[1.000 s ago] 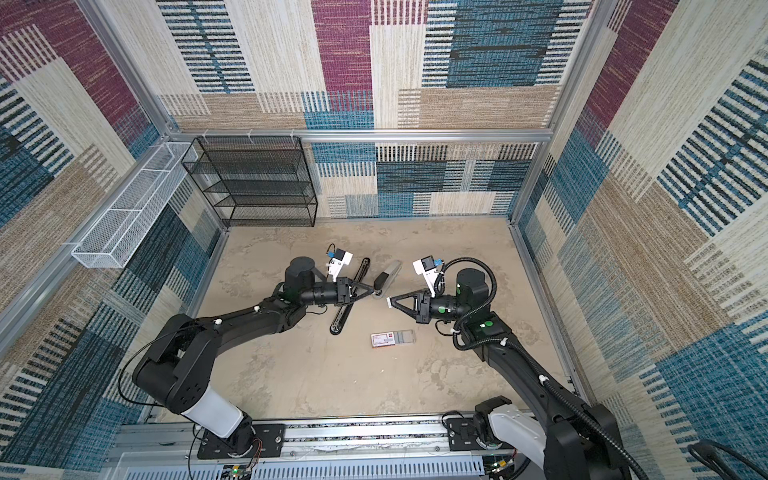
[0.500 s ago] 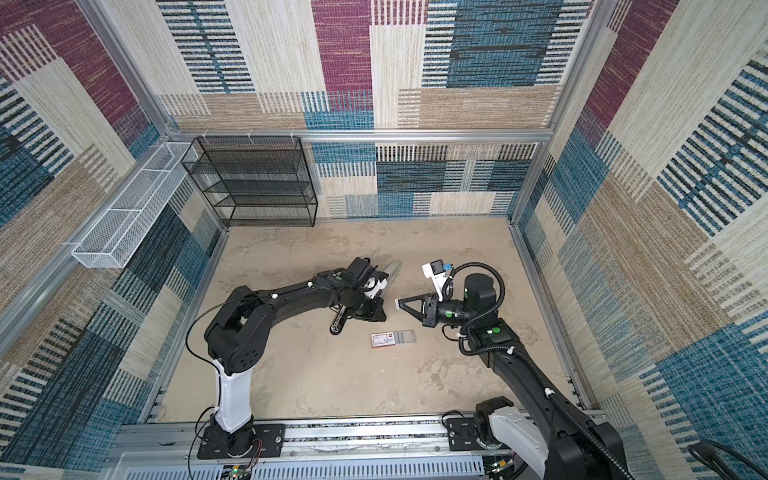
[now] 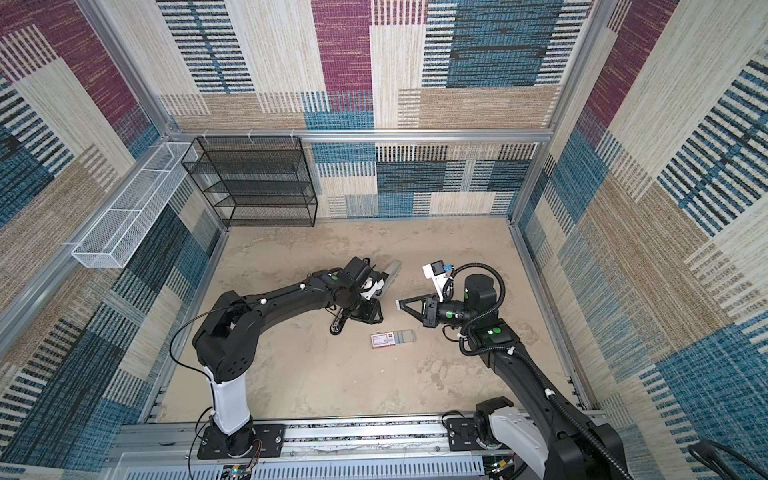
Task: Load the staples into the stapler
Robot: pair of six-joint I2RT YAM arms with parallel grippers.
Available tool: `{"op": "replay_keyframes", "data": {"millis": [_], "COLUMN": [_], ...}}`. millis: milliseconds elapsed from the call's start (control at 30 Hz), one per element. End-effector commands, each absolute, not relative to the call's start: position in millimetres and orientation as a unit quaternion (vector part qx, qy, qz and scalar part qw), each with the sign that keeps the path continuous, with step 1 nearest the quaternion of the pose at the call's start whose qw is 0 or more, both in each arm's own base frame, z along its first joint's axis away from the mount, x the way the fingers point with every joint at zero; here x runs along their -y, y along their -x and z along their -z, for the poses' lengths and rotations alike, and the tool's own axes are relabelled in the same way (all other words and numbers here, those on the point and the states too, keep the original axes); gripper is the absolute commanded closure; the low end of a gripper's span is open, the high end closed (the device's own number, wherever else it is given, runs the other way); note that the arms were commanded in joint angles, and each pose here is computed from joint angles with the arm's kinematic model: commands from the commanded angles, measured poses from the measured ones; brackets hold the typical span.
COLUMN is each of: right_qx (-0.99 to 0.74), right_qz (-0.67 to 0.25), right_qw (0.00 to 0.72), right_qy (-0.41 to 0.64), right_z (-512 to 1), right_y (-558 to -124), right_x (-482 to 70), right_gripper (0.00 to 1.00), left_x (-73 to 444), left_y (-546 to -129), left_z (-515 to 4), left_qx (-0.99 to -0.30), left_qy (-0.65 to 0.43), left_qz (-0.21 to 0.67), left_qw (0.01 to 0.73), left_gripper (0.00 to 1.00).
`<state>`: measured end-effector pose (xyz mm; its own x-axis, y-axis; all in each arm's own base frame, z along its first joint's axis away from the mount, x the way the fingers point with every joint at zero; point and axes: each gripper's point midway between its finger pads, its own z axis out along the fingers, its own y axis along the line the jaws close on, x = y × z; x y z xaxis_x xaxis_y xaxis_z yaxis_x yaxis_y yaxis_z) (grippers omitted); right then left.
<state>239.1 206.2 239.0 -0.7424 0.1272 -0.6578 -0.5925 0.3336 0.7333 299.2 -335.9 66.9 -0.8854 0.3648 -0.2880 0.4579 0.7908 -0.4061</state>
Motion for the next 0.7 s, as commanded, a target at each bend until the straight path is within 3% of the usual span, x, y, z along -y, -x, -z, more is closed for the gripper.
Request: {"op": "replay_keyframes", "data": {"millis": [0, 167, 367, 667], "right_qx": [-0.746, -0.747, -0.728, -0.697], "right_qz": [-0.555, -0.553, -0.581, -0.615], "right_qw": [0.332, 0.333, 0.324, 0.303], "right_qy": [0.158, 0.158, 0.164, 0.21], "right_z": [-241, -242, -248, -261], "right_y": [-241, -240, -240, -240], "right_x": [-206, -206, -211, -228], "right_gripper": [1.0, 1.0, 1.0, 1.0], "left_x": [341, 334, 299, 296], "left_y": [-301, -307, -316, -262], "left_z": [-75, -104, -195, -283], "left_qx": [-0.933, -0.923, -0.827, -0.67], "left_qy": [-0.228, -0.197, -0.11, -0.2], "left_qz": [0.255, 0.293, 0.474, 0.647], "left_qw": [0.113, 0.155, 0.281, 0.302], "left_gripper": [0.59, 0.61, 0.59, 0.52]}}
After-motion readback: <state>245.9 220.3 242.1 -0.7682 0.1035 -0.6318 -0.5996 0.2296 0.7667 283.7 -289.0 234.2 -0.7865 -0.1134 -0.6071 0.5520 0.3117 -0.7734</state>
